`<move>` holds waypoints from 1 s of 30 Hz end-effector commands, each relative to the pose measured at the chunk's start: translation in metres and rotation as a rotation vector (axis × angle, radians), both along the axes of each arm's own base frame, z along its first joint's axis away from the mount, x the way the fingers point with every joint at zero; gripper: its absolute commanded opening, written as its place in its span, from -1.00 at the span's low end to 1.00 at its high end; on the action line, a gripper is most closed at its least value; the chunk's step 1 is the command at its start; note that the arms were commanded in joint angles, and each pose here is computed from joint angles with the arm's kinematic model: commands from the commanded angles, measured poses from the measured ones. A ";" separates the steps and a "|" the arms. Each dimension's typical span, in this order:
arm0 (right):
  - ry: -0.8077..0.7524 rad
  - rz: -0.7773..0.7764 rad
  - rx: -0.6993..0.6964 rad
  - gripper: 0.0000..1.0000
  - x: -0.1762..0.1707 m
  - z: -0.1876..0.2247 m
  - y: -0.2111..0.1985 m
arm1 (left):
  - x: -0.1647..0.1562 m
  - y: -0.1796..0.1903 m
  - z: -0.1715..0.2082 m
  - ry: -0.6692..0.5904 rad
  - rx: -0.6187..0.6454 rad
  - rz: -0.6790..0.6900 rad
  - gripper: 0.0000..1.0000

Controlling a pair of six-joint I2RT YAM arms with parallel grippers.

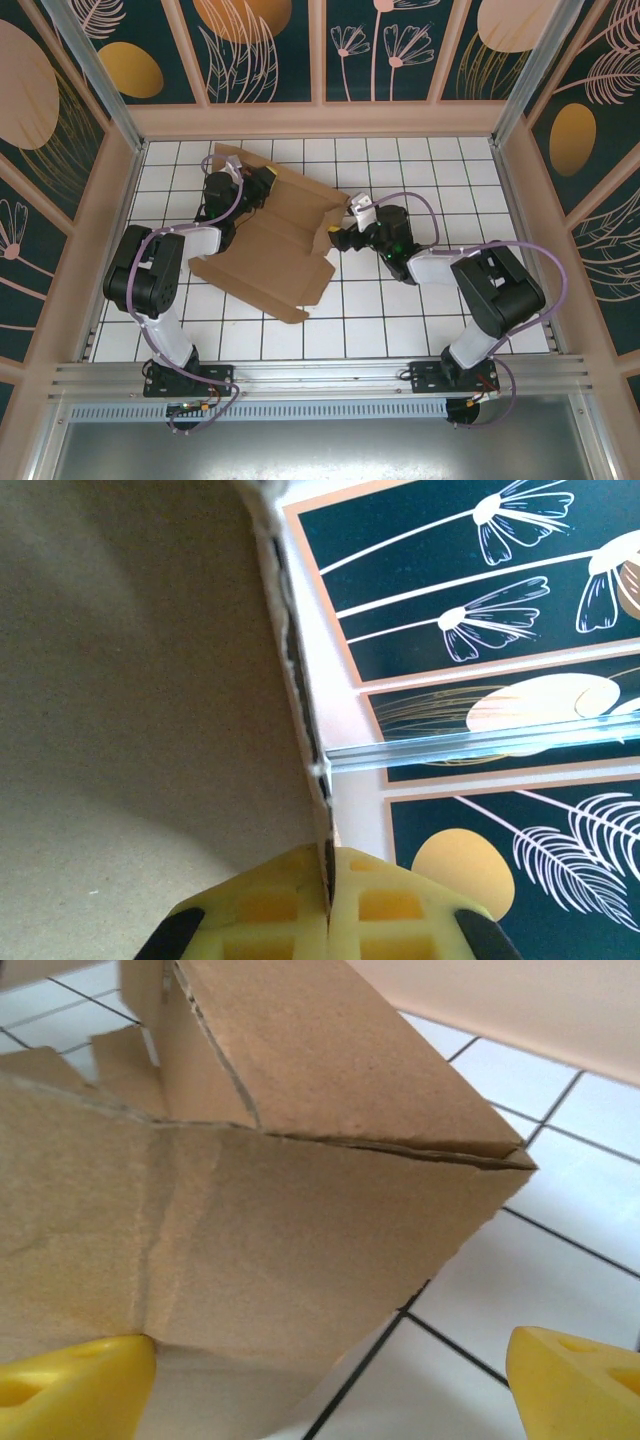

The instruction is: Fold the paper box

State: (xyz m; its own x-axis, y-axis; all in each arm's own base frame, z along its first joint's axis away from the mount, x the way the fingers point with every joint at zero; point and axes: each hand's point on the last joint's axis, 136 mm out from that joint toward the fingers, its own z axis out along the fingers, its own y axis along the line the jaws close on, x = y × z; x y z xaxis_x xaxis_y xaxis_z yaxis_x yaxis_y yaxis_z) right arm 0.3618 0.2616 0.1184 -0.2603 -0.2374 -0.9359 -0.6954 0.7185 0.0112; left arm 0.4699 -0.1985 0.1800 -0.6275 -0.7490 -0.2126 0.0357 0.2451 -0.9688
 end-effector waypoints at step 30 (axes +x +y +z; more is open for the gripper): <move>-0.149 -0.417 0.000 0.41 0.020 0.025 -0.019 | -0.018 -0.014 0.002 -0.033 -0.019 -0.067 -1.00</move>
